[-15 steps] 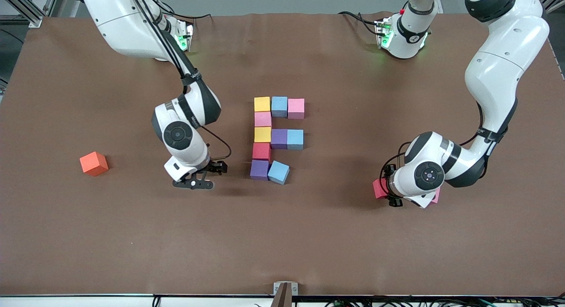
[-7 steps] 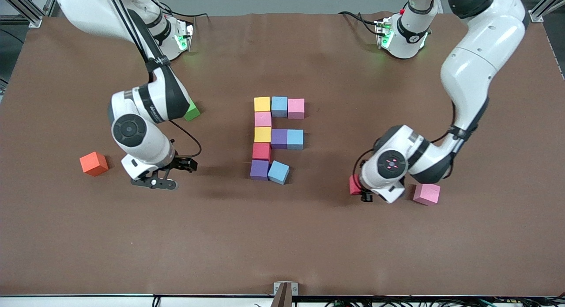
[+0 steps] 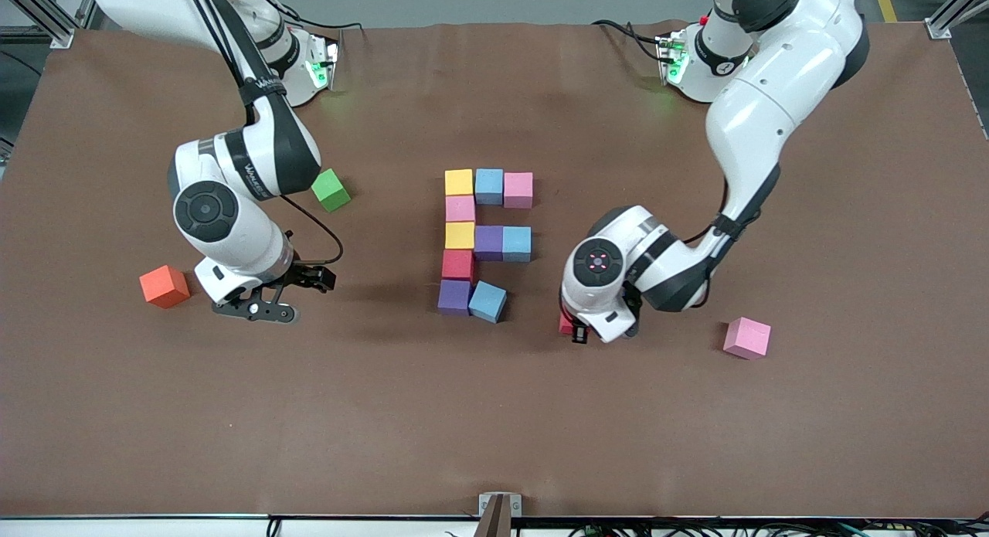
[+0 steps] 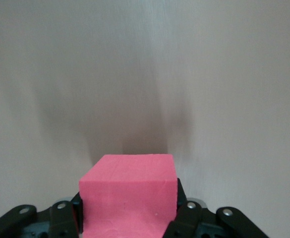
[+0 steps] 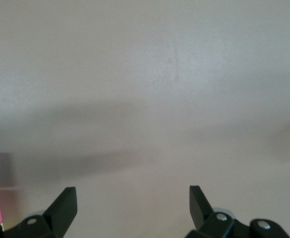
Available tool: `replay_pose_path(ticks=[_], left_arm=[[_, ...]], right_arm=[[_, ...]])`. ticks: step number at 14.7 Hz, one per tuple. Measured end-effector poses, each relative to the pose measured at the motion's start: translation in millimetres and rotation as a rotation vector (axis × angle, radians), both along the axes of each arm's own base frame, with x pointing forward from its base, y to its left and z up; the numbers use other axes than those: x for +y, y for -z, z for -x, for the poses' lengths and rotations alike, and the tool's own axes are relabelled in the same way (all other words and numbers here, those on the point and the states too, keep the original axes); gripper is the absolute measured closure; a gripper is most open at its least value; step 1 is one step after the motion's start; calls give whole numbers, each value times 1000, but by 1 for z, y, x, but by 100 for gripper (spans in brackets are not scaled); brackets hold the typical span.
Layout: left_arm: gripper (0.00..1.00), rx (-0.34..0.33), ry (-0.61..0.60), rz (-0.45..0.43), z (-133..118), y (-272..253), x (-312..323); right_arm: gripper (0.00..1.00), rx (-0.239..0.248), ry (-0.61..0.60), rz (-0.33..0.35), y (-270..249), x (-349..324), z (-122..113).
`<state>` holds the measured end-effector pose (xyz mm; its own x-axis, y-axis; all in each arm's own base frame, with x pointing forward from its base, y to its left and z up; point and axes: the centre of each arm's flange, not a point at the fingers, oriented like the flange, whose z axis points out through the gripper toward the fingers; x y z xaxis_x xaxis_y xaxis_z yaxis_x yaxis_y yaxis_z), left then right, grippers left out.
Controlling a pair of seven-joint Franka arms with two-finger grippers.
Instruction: Arrange 11 blocks into digit 3
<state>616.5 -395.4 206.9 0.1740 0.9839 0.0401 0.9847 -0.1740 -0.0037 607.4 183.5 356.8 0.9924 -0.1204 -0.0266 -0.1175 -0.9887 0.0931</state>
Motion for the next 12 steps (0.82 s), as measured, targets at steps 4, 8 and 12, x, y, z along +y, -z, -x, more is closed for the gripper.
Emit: replay_pose_path(ticks=[4,8,12], left_arm=[[37,-25,30,46,8,6,-28],[37,-70,54,83,15,8,-49],[37,-90,59,101,22,10,-64]], right_arm=[[0,-64,-19,-27,2,11,-3],[0,-81,-69,-48,50,47,4],[0,-94,-52,-66,103,81,12]])
